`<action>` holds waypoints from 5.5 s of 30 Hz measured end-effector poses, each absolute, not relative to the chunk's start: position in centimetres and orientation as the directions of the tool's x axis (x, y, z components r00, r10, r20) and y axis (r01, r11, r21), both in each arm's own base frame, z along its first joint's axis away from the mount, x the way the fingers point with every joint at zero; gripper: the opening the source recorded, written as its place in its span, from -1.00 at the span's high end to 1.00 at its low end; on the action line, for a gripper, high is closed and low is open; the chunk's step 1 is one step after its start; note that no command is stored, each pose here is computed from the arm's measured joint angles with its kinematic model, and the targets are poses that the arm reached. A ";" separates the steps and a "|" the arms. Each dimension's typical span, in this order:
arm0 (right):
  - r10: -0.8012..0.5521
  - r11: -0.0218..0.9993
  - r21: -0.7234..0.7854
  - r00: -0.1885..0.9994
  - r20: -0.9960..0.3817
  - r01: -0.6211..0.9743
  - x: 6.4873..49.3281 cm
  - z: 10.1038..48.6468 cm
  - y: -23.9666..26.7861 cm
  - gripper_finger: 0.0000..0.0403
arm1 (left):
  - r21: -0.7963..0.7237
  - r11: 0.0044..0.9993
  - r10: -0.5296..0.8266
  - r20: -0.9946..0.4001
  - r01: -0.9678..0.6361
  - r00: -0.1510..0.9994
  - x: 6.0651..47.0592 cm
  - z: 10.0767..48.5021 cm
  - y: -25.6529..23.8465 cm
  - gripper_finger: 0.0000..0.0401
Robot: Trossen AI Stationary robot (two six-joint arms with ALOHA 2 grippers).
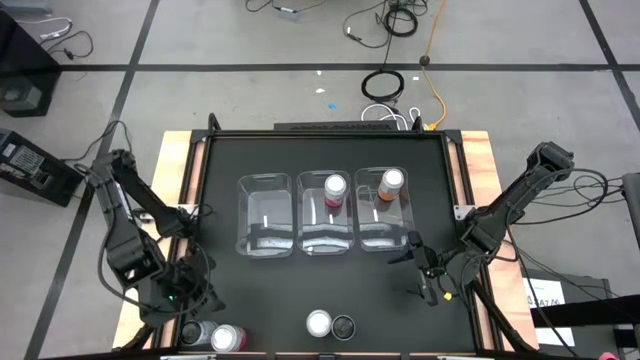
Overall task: Sort soda cans
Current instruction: Put the left blue soda can into the left transparent bin
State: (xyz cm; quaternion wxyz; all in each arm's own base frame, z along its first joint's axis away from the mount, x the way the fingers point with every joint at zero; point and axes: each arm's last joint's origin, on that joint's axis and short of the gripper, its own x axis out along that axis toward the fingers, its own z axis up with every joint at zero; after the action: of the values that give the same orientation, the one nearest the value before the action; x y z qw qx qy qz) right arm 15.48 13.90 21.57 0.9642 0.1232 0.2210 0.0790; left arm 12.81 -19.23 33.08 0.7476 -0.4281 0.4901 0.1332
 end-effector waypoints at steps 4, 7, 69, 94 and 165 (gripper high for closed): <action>0.207 0.958 0.270 0.890 -0.407 -0.099 15.5 21.6 13.9 -0.69 | -0.523 0.578 -0.209 -0.837 -0.626 0.506 13.3 33.1 -19.0 -0.86; 0.207 0.958 0.267 0.890 -0.406 -0.101 15.5 21.6 13.9 -0.69 | -0.515 0.569 -0.199 -0.843 -0.641 0.500 13.5 33.1 -18.8 -0.86; 0.233 0.949 0.292 0.884 -0.405 -0.117 15.5 21.6 14.0 -0.69 | -0.139 0.341 -0.151 -0.984 -0.930 0.092 11.2 28.0 -28.1 -0.86; 0.263 0.938 0.315 0.887 -0.380 -0.143 15.6 21.9 14.2 -0.69 | -0.107 0.404 -0.102 -0.992 -0.909 0.072 11.3 26.4 -28.3 -0.86; 0.152 0.953 0.300 0.929 -0.339 -0.046 15.9 22.2 13.7 -0.69 | -0.224 0.596 0.256 -0.857 -0.771 0.447 11.7 38.4 -3.0 -0.42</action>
State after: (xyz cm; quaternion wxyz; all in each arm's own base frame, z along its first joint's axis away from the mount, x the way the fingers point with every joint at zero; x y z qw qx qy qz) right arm 15.89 13.75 22.20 0.9712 0.1450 0.1819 0.0509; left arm 11.67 -2.96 38.42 0.7916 -0.3112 0.4140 0.3242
